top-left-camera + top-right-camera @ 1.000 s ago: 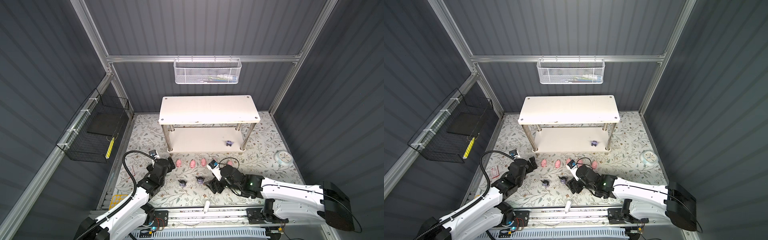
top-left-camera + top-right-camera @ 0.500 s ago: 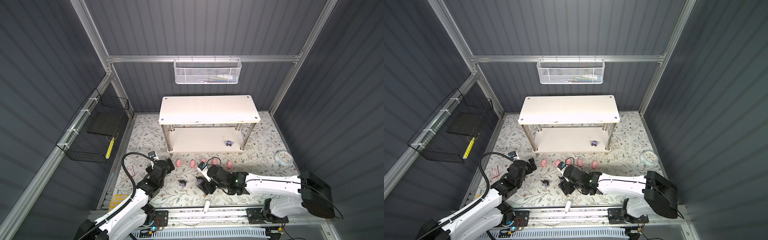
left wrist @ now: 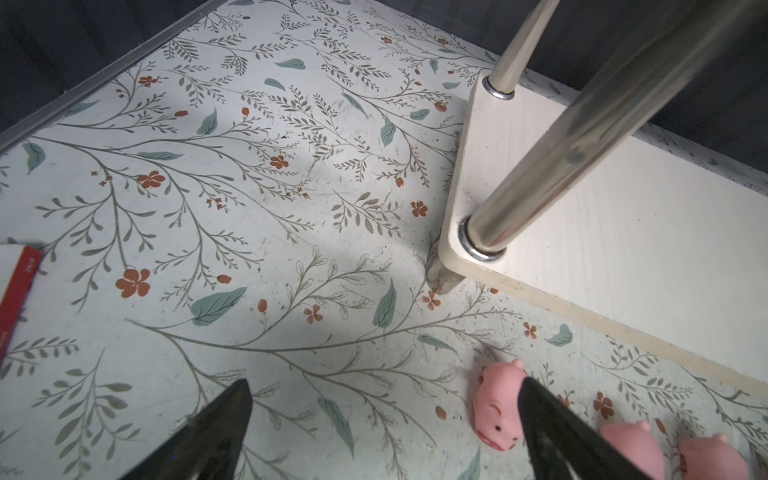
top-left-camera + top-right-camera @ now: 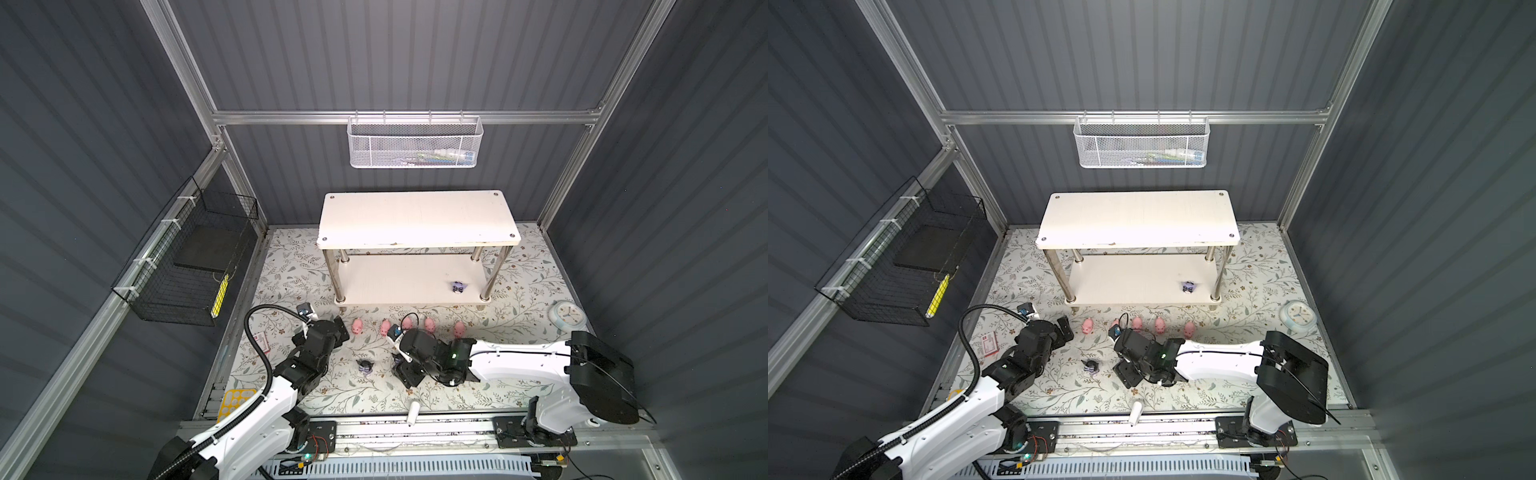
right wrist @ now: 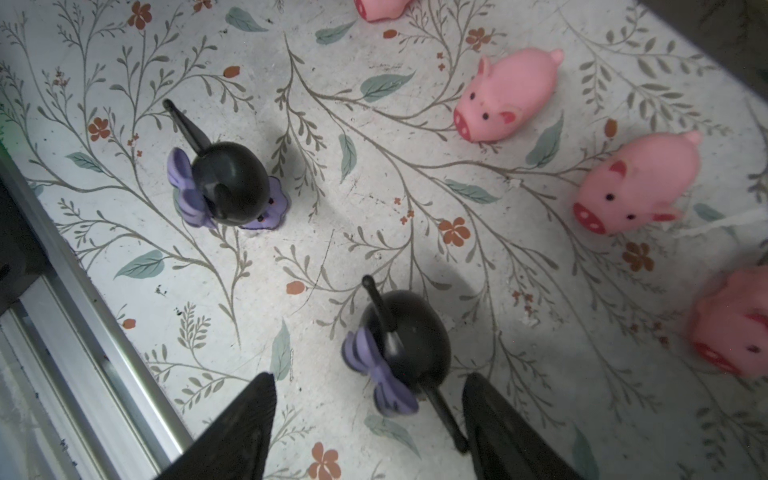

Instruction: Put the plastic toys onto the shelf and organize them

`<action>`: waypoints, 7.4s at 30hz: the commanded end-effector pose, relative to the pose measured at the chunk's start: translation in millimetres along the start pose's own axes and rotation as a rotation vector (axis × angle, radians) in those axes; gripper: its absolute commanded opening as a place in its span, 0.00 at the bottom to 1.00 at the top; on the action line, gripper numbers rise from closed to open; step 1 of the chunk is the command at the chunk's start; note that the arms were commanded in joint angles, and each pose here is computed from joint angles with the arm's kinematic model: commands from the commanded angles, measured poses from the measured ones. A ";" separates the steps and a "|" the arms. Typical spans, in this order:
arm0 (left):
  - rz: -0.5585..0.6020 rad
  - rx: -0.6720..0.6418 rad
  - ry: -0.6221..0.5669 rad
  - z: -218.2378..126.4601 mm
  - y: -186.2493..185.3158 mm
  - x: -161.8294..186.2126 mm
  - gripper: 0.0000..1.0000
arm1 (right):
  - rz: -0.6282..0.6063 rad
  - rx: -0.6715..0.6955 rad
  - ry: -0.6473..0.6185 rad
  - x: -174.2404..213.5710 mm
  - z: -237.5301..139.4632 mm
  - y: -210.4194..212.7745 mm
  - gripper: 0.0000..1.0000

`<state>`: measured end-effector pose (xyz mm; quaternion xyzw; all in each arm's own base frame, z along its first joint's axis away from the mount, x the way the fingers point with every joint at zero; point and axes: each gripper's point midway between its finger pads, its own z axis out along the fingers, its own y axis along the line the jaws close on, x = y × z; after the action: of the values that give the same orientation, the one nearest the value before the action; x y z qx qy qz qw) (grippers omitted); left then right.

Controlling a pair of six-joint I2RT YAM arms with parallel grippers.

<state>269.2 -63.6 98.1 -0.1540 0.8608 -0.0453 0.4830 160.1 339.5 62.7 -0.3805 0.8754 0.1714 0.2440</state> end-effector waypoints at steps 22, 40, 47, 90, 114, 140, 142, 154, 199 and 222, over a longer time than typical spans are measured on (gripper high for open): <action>0.003 -0.021 -0.008 3.9 1.1 0.0 1.00 | -0.001 0.021 0.040 -9.0 17.6 -6.7 0.62; 0.005 -0.027 -0.004 6.8 2.5 4.1 1.00 | 0.001 0.030 0.044 -11.3 19.7 -10.0 0.44; 0.004 -0.031 -0.005 6.7 4.3 5.0 1.00 | -0.001 0.029 0.037 -13.1 15.7 -9.7 0.34; -0.004 -0.032 -0.020 5.1 8.9 6.5 1.00 | -0.140 0.402 0.004 -113.8 -62.8 -184.3 0.26; -0.016 -0.037 -0.019 3.6 14.2 11.2 1.00 | -0.168 0.384 -0.019 -128.3 -28.8 -202.9 0.26; -0.018 -0.044 -0.020 3.7 16.3 12.3 1.00 | -0.158 0.369 0.001 -123.3 -7.4 -213.0 0.28; -0.019 -0.043 -0.020 3.6 15.9 12.1 1.00 | -0.157 0.372 0.006 -122.1 -5.9 -213.7 0.28; -0.020 -0.046 -0.020 3.7 16.8 12.7 1.00 | -0.148 0.379 0.003 -122.7 -6.4 -215.9 0.33; -0.016 -0.052 -0.018 4.5 17.0 12.5 1.00 | -0.116 0.390 -0.064 -132.1 -24.1 -219.3 0.53; -0.018 -0.034 -0.014 0.7 12.2 7.4 1.00 | -0.025 0.235 -0.325 -130.1 -80.2 -175.6 0.62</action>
<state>264.1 -54.9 83.7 -0.1676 0.8575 -0.0339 0.4853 351.8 257.6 172.1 -0.3431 0.8405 0.0866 0.4103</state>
